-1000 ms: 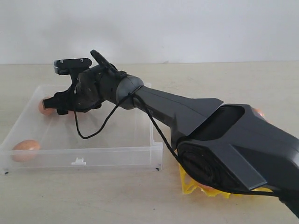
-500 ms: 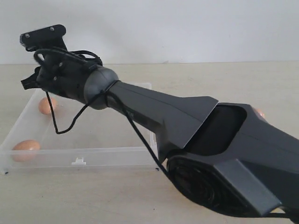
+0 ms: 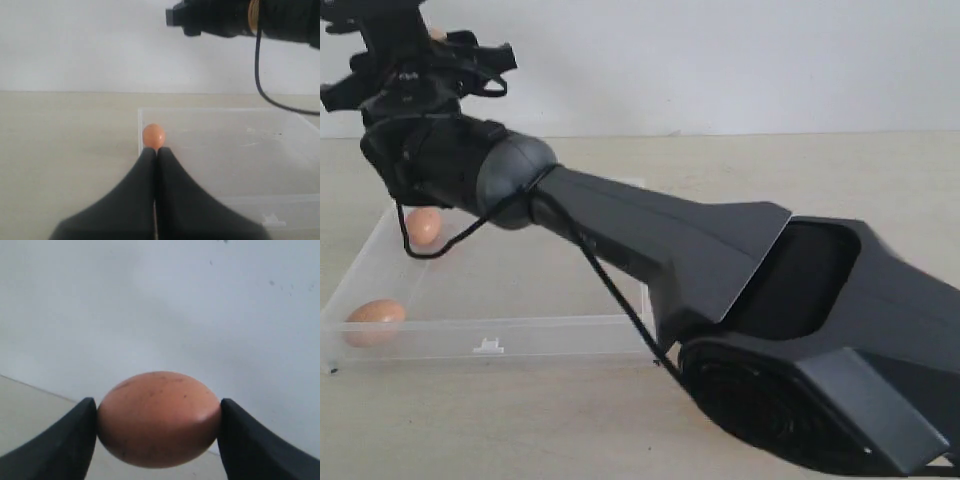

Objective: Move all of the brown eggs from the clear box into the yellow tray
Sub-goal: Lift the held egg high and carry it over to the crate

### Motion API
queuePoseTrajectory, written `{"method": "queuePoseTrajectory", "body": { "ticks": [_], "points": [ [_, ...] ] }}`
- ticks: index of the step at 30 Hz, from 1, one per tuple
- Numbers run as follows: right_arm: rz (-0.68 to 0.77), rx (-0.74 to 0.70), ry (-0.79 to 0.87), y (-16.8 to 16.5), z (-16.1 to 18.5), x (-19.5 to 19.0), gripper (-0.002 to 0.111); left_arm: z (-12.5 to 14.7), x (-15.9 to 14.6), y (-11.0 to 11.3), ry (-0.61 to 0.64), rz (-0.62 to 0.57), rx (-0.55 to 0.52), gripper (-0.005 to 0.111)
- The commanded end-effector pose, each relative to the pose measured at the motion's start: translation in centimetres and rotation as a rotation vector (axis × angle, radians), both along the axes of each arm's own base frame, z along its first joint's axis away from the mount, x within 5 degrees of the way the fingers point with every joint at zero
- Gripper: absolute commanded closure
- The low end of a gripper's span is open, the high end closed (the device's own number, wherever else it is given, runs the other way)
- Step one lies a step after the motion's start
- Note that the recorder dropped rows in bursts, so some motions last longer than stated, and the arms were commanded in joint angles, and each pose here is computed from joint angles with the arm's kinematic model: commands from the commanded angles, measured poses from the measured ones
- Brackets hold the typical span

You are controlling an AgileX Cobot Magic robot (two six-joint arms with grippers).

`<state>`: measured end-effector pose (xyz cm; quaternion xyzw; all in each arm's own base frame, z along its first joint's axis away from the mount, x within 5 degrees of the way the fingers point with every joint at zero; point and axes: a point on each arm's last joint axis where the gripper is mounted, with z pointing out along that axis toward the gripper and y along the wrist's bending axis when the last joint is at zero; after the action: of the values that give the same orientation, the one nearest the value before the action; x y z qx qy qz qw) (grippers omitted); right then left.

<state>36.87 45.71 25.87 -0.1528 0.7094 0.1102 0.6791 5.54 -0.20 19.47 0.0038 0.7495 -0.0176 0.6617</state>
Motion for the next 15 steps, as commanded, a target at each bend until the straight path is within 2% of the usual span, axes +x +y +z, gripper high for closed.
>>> {"method": "queuePoseTrajectory", "body": {
  "ticks": [1,3,4,10,15],
  "points": [
    [0.495,0.039,-0.153,0.2,5.7,-0.3,0.109,0.0,0.0,0.0,-0.003,-0.008,0.004,0.111],
    [0.828,0.058,-0.202,-0.2,6.7,-1.1,0.109,0.0,0.0,0.0,-0.003,-0.008,0.004,0.111],
    [0.935,0.079,-0.197,-0.9,7.0,-1.0,0.109,0.0,0.0,0.0,-0.003,-0.008,0.004,0.111],
    [1.178,0.219,-0.009,-5.6,7.0,1.5,0.109,0.0,0.0,0.0,-0.003,-0.008,0.004,0.111],
    [1.416,0.239,0.061,-7.8,6.9,0.9,0.109,0.0,0.0,0.0,-0.003,-0.008,0.004,0.111]
  ]
}}
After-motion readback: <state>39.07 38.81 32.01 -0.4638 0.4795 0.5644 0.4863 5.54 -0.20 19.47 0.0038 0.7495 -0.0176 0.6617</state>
